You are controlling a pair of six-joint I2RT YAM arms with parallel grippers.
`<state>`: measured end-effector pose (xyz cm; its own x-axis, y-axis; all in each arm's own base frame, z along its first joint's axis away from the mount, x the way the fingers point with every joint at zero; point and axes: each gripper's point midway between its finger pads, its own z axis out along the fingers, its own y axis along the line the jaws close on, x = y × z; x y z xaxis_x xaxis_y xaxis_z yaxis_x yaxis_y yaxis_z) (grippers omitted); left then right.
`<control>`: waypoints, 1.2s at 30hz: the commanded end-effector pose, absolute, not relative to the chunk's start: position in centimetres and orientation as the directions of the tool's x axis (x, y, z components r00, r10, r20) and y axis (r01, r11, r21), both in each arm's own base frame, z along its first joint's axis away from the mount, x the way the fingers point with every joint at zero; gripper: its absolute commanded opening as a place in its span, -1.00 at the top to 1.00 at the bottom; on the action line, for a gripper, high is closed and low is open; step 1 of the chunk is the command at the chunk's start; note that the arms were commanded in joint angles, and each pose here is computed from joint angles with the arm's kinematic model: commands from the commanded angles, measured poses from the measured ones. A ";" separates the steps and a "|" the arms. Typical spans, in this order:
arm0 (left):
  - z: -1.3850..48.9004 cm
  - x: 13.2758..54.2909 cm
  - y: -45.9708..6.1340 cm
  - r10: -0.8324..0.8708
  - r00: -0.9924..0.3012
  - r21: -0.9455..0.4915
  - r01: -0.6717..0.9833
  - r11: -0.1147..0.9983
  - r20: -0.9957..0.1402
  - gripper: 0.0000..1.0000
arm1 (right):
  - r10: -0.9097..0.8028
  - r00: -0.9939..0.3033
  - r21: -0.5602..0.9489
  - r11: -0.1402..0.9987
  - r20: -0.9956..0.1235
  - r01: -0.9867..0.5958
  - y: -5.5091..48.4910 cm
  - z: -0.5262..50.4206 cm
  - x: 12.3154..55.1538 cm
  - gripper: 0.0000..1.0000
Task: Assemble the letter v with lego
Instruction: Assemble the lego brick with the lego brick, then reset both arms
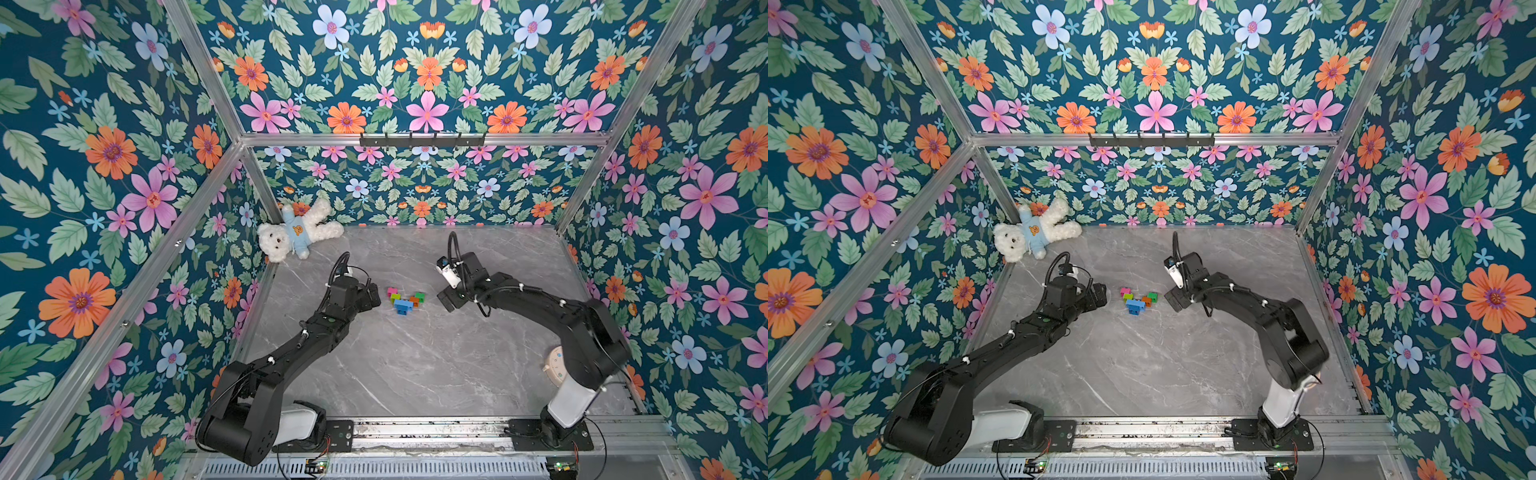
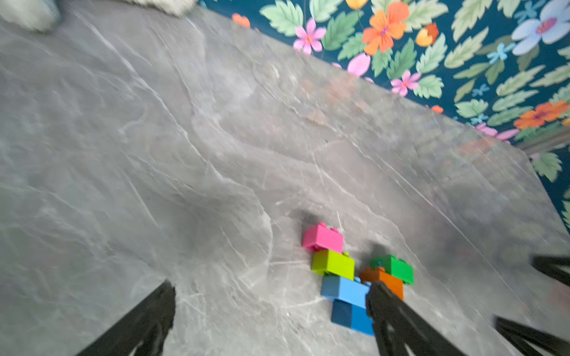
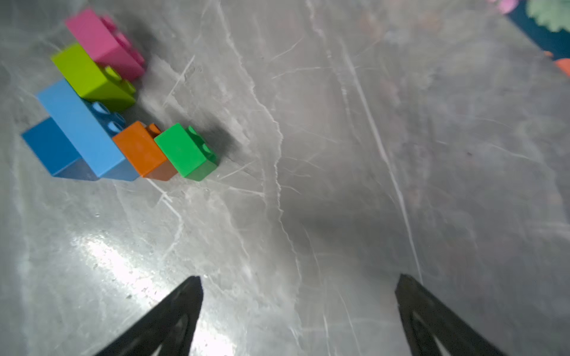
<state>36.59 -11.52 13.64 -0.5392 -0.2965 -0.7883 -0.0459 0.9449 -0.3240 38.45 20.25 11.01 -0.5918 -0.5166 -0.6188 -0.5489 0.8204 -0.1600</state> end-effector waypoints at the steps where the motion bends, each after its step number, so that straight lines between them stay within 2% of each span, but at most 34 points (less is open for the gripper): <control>1: 16.3 37.5 -7.1 -0.220 -0.369 -0.159 -0.189 0.969 -0.903 -0.99 | -0.262 -0.504 -0.087 0.935 -0.823 -0.344 17.1 16.5 39.7 -0.99; 5: 17.3 36.8 -3.2 -0.010 -0.268 0.073 -0.300 0.951 -0.963 -0.99 | -0.005 -0.375 0.062 0.984 -0.927 -0.165 10.6 18.5 38.7 -0.99; 8: 15.7 36.6 -1.3 0.098 -0.248 0.174 -0.309 0.935 -0.964 -0.99 | 0.038 -0.316 0.076 0.991 -0.948 -0.110 7.0 17.7 38.4 -0.99; 10: 13.1 37.1 0.3 0.073 -0.280 0.162 -0.307 0.938 -0.957 -0.99 | 0.024 -0.303 0.047 0.996 -0.953 -0.070 5.2 16.7 38.8 -0.99; 13: 11.8 38.4 0.9 0.042 -0.305 0.127 -0.264 0.956 -0.951 -0.99 | 0.050 -0.315 0.068 0.997 -0.948 -0.046 3.6 16.0 39.3 -0.99; 17: 12.9 38.1 0.6 0.089 -0.196 0.131 -0.217 0.967 -0.977 -0.99 | 0.036 -0.250 0.046 0.998 -0.968 -0.035 1.8 16.5 39.1 -0.99; 19: 12.7 37.2 2.6 0.012 -0.110 0.040 -0.263 0.964 -0.994 -0.99 | 0.025 -0.268 0.026 1.000 -0.963 0.000 0.5 16.1 38.5 -0.99; 21: 11.8 37.4 4.3 -0.051 -0.116 -0.015 -0.288 0.957 -0.992 -0.99 | 0.015 -0.274 0.002 0.999 -0.962 0.046 -0.5 16.1 38.2 -0.99; 23: 11.2 38.0 3.5 -0.040 -0.168 -0.001 -0.228 0.974 -0.985 -0.99 | 0.005 -0.250 0.005 1.000 -0.968 0.001 0.1 16.3 38.1 -0.99; 28: 10.9 38.7 2.5 -0.012 -0.191 0.022 -0.173 0.985 -0.981 -0.99 | 0.016 -0.275 0.024 0.999 -0.961 -0.024 0.6 15.7 36.9 -0.99; 33: 10.8 38.9 2.1 -0.005 -0.200 0.025 -0.145 0.989 -0.980 -0.99 | 0.078 -0.298 0.071 0.997 -0.951 0.035 -0.6 12.3 36.6 -0.99; 36: 10.8 39.0 2.1 -0.005 -0.198 0.024 -0.145 0.989 -0.980 -0.99 | 0.079 -0.333 0.083 0.997 -0.940 0.000 -0.2 10.4 37.7 -0.99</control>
<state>38.67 2.34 10.12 -0.2244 -0.0168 -0.9743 -0.1628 0.9864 0.0205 36.19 -0.85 8.93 -0.4145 0.0658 -0.9077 0.0417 0.9977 0.0533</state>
